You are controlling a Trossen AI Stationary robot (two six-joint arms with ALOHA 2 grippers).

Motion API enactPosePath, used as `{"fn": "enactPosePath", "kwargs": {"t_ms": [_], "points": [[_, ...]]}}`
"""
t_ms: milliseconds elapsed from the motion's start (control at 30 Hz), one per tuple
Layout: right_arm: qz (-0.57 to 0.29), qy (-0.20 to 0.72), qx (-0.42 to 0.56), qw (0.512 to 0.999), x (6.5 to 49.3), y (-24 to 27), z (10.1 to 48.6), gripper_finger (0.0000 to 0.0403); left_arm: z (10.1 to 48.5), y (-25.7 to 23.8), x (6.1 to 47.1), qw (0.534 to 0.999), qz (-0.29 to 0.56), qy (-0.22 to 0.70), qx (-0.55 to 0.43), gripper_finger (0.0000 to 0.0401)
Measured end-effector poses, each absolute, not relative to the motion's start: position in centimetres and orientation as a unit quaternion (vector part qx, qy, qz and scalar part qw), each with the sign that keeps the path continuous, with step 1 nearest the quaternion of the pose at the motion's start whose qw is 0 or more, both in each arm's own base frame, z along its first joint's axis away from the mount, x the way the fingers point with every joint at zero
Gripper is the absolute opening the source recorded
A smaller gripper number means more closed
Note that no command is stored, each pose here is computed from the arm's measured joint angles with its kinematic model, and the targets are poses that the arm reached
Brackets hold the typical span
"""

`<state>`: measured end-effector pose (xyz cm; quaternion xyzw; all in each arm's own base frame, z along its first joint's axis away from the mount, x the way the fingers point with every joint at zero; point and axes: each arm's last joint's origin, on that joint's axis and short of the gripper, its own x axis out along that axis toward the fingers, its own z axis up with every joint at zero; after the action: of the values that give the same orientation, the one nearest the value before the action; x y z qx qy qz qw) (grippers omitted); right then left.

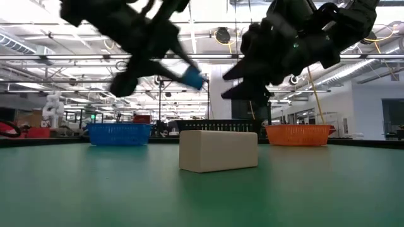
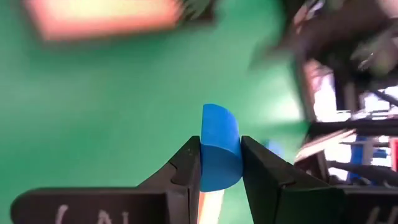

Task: Sort & place blocks by color
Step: Put the left blue block into the blue bin

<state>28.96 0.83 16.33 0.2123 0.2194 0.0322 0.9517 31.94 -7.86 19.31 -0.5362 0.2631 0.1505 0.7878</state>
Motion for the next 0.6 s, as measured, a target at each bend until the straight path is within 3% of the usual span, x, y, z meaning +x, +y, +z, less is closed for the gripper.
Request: {"fn": "enactPosePath", "kwargs": {"t_ms": [267, 600], "points": [[0.124, 0.188, 0.234, 0.946, 29.2, 1.3, 17.3, 0.0231, 21.4, -6.1, 33.4, 0.87, 0.103, 0.152, -0.458, 0.0087], [0.14, 0.117, 0.225, 0.957, 29.5, 1.3, 18.6, 0.0231, 21.8, -6.0, 33.6, 0.888, 0.109, 0.126, -0.428, 0.0087]]}}
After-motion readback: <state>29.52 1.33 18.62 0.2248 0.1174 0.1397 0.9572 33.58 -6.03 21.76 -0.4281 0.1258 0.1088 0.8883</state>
